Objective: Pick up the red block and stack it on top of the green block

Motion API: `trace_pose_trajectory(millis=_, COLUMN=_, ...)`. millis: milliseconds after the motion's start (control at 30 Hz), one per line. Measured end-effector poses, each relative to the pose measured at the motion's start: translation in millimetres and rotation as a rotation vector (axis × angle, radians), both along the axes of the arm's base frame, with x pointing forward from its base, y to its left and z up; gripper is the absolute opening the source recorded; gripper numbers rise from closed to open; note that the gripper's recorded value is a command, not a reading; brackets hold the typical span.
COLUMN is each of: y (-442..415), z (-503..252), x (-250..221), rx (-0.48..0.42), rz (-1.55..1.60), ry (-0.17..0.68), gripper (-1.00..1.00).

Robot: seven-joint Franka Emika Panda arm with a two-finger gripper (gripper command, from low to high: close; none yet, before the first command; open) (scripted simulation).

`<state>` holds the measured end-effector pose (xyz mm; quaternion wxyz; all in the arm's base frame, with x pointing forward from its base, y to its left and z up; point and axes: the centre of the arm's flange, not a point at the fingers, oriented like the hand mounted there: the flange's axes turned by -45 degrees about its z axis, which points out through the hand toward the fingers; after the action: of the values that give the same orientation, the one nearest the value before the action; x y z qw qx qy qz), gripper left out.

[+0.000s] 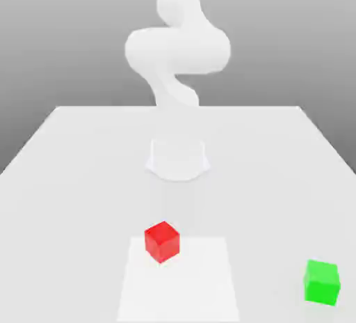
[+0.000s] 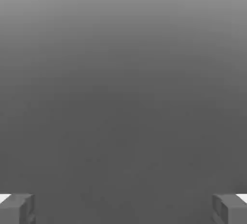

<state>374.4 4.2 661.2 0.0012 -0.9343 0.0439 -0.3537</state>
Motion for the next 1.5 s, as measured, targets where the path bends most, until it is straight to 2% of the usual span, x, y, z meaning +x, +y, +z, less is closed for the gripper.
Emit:
trace_pose_trajectory(millis=133, y=-2, z=-99, x=37, rx=0.056, rz=-0.141, ry=0.144, gripper=0.0)
trace_pose_trajectory(millis=300, y=-15, z=-224, x=49, rx=0.136, rz=-0.332, ry=0.317, gripper=0.0)
trace_pose_trajectory(millis=433, y=-27, z=-325, x=30, rx=0.211, rz=-0.507, ry=0.463, gripper=0.0)
trace_pose_trajectory(millis=600, y=-35, z=-445, x=-21, rx=0.311, rz=-0.741, ry=0.644, gripper=0.0)
trace_pose_trajectory(millis=933, y=-36, z=-514, x=-30, rx=0.322, rz=-0.772, ry=0.667, gripper=0.0)
trace_pose_trajectory(millis=967, y=-36, z=-518, x=-31, rx=0.322, rz=-0.772, ry=0.668, gripper=-1.0)
trace_pose_trajectory(millis=1200, y=-35, z=-517, x=-30, rx=0.322, rz=-0.771, ry=0.666, gripper=-1.0)
trace_pose_trajectory(millis=1500, y=-35, z=-467, x=-27, rx=0.321, rz=-0.77, ry=0.663, gripper=-1.0)
